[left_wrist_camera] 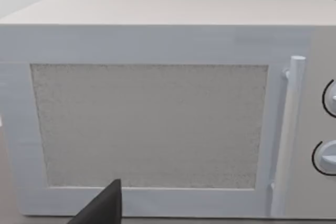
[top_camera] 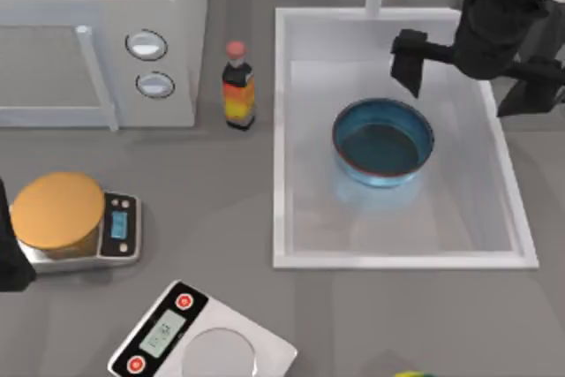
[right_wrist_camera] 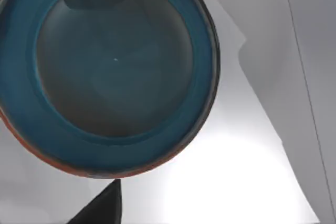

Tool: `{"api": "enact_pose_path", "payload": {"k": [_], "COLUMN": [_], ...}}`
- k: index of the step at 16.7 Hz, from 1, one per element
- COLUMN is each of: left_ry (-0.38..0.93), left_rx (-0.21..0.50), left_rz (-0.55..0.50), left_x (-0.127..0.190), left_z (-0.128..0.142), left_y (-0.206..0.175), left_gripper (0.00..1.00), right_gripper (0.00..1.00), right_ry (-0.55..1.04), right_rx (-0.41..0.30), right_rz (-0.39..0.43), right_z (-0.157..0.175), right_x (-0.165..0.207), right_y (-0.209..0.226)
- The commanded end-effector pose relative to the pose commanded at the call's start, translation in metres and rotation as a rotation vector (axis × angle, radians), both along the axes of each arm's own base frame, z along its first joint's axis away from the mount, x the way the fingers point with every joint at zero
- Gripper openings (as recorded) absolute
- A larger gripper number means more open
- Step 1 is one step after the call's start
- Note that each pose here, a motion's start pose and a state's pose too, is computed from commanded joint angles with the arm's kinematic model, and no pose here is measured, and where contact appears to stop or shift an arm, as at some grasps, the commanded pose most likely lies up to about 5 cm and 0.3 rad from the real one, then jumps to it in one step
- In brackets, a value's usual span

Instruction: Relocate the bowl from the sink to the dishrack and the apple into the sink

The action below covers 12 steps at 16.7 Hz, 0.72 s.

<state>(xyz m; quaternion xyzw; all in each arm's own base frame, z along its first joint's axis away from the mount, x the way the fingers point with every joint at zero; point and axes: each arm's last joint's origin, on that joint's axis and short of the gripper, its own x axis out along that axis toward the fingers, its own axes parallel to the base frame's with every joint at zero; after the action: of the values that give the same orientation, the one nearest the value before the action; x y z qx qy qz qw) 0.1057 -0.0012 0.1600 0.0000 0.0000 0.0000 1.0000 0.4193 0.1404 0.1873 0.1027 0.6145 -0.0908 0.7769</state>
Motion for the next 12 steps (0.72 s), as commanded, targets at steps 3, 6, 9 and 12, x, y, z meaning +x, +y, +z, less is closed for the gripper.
{"api": "enact_pose_path", "payload": {"k": [3,6,9,12], "left_ry": [0.000,0.000,0.000,0.000], "left_rx": [0.000,0.000,0.000,0.000], "left_rz": [0.000,0.000,0.000,0.000], "left_x": [0.000,0.000,0.000,0.000], "left_z": [0.000,0.000,0.000,0.000], "left_y": [0.000,0.000,0.000,0.000], "left_gripper": [1.00,1.00,1.00,1.00], "right_gripper": [1.00,1.00,1.00,1.00], "right_ry": [0.051,0.071,0.068,0.052], "right_rx": [-0.025,-0.042,-0.048,-0.047], "right_rz": [0.049,0.109,0.174,0.230], "right_z": [-0.022,-0.037,-0.044,-0.045], "right_x": [0.023,0.034,0.038,0.038], "right_y": [0.036,0.068,0.095,0.116]}}
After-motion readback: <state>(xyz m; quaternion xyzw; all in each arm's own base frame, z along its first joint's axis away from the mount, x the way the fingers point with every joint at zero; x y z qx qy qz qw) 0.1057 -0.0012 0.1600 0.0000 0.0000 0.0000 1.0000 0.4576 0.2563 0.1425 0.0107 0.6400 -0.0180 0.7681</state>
